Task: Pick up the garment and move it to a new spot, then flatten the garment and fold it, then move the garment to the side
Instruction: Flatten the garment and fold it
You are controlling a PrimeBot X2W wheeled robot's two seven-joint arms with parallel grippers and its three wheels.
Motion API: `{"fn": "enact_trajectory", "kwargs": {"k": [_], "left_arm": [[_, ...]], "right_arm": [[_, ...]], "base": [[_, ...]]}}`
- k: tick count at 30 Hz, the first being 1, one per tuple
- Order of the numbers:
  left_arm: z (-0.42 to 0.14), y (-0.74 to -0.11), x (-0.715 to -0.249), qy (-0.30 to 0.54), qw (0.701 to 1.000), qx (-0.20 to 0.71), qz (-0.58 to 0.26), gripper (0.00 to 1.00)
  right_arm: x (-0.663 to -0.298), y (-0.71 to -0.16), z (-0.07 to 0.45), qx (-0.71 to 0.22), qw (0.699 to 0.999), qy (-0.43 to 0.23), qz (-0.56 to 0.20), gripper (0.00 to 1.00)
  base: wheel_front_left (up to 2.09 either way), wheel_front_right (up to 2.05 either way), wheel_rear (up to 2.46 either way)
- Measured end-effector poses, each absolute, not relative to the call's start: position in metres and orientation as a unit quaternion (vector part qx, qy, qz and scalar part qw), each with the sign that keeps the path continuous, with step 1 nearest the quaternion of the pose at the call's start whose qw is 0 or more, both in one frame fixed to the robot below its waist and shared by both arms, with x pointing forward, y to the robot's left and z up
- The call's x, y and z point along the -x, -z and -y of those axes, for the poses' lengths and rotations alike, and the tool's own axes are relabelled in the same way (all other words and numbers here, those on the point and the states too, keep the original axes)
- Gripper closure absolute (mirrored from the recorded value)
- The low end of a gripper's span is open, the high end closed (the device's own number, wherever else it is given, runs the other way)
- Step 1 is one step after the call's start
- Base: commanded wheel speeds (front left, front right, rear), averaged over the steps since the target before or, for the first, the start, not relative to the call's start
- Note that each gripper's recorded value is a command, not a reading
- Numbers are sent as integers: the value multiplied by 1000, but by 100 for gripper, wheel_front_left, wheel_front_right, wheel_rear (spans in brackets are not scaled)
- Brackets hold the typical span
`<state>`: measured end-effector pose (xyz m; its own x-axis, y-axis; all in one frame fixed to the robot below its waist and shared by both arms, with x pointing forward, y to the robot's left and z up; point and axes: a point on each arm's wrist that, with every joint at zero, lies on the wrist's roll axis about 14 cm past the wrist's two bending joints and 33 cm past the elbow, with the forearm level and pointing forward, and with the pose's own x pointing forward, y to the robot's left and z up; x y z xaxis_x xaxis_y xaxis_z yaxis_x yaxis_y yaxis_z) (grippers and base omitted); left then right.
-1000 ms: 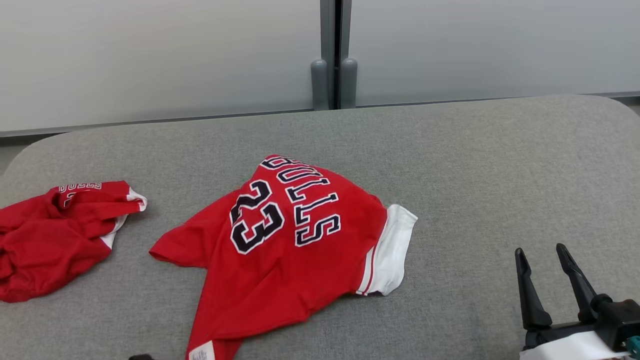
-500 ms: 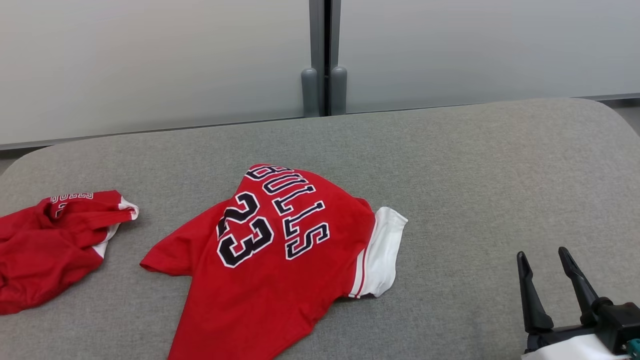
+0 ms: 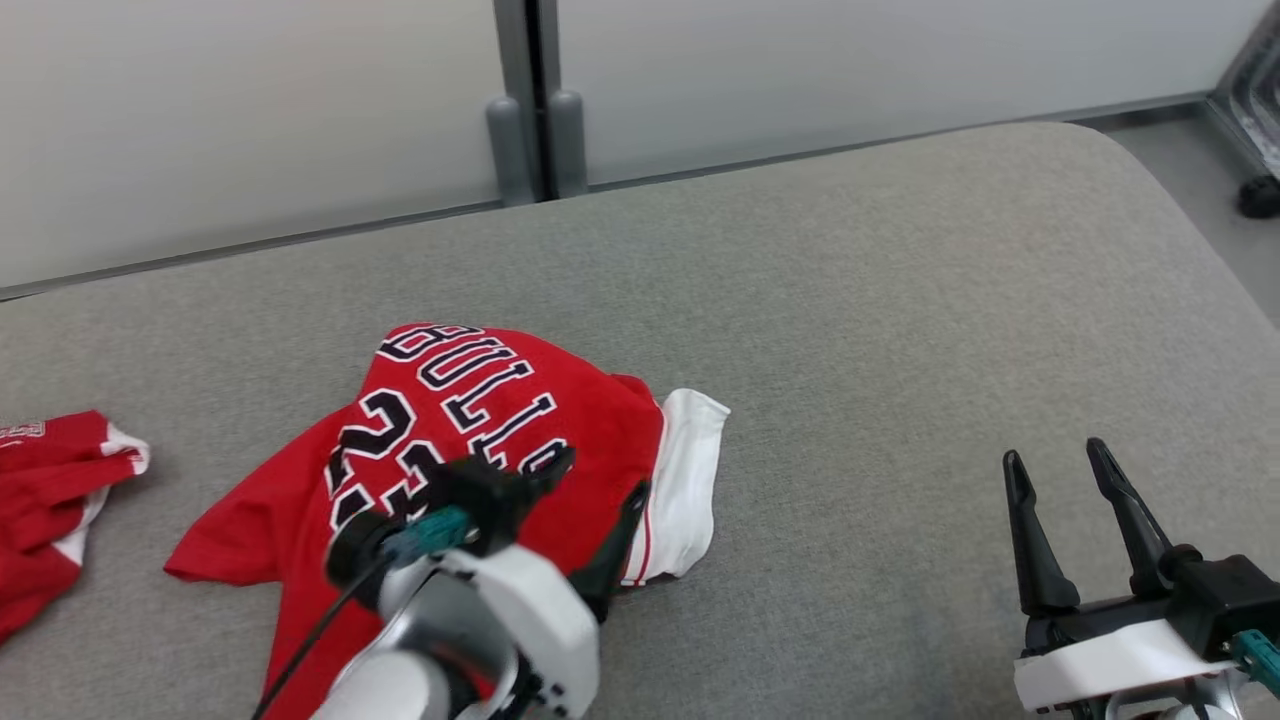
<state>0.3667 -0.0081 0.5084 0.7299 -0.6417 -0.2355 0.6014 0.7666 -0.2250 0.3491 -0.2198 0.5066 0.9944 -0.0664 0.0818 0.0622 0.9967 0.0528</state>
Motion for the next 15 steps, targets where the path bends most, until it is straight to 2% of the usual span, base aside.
{"fn": "enact_trajectory", "kwargs": {"k": [2,6,11,15], "left_arm": [[65,-506,-371,404,899,55,-160,0],[111,-488,-383,445,875,21,-190,0],[120,-433,-403,433,859,-59,-267,0],[119,-398,-404,431,839,-88,-319,0]], "right_arm": [[-346,-505,231,-27,998,52,39,0],[-336,-500,251,-25,996,85,28,0],[-321,-494,275,-24,991,127,16,0],[-313,-490,286,-25,988,149,6,0]], "base": [[0,0,0],[0,0,0],[0,0,0],[0,0,0]]}}
